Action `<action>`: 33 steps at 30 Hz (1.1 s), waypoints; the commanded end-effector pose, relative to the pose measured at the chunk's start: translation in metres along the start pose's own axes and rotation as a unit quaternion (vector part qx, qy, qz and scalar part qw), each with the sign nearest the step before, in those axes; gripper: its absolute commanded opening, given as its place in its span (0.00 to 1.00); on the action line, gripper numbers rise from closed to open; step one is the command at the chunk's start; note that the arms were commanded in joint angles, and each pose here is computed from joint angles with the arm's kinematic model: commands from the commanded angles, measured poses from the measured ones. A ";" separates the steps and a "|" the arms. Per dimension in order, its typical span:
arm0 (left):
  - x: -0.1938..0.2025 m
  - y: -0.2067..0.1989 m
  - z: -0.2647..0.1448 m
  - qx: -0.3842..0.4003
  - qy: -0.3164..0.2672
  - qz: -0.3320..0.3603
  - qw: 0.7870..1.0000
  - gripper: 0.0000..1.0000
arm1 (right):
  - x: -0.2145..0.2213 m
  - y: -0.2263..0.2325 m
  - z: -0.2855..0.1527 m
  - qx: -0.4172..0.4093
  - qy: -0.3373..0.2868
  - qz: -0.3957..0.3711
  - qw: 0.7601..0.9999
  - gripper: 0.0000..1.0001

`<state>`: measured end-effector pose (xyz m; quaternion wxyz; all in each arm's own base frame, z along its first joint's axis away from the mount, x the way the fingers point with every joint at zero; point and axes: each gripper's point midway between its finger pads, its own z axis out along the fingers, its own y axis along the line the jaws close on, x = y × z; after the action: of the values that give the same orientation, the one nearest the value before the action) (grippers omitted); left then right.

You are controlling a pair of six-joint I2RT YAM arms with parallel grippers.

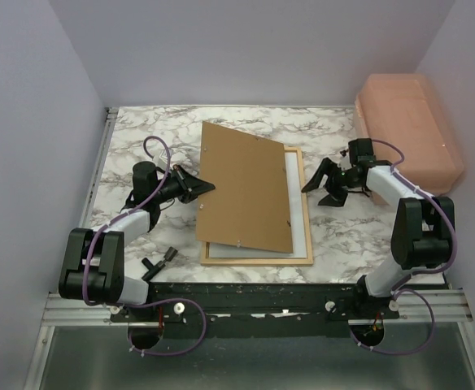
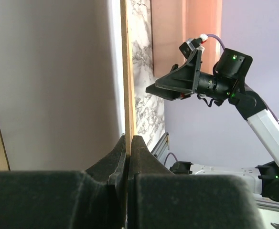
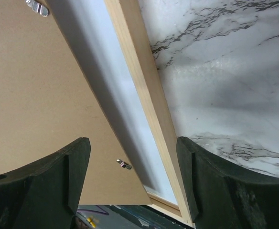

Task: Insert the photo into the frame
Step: Place the photo frame item in the photo frame.

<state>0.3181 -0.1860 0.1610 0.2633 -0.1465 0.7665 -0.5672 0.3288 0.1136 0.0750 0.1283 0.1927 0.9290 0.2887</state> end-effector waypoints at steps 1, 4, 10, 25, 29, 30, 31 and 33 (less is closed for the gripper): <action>0.000 -0.021 -0.001 0.047 0.005 0.030 0.998 0.00 | 0.010 0.038 -0.014 -0.036 -0.002 -0.062 0.997 0.78; 0.000 -0.022 -0.001 0.047 0.007 0.029 0.998 0.00 | 0.037 0.073 -0.013 -0.064 0.020 -0.117 0.991 0.76; 0.000 -0.022 -0.001 0.045 0.007 0.030 0.999 0.00 | 0.117 0.152 -0.022 -0.161 0.082 -0.231 0.956 0.64; 0.004 -0.021 -0.001 0.041 0.015 0.029 0.999 0.00 | 0.269 0.209 -0.005 -0.226 0.215 -0.397 0.864 0.27; 0.005 -0.020 -0.002 0.039 0.016 0.029 0.999 0.00 | 0.287 0.204 0.009 -0.202 0.229 -0.418 0.856 0.22; 0.005 -0.020 -0.002 0.039 0.016 0.029 0.999 0.00 | 0.289 0.200 0.013 -0.192 0.231 -0.423 0.855 0.20; 0.005 -0.020 -0.002 0.039 0.016 0.029 0.999 0.00 | 0.292 0.196 0.017 -0.180 0.231 -0.428 0.855 0.19; 0.005 -0.021 -0.002 0.040 0.016 0.030 0.999 0.00 | 0.290 0.186 0.025 -0.152 0.229 -0.430 0.860 0.17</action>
<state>0.3172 -0.1888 0.1624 0.2630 -0.1422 0.7638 -0.5720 0.1259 0.3942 0.1416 0.0366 -0.3104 0.8508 0.4224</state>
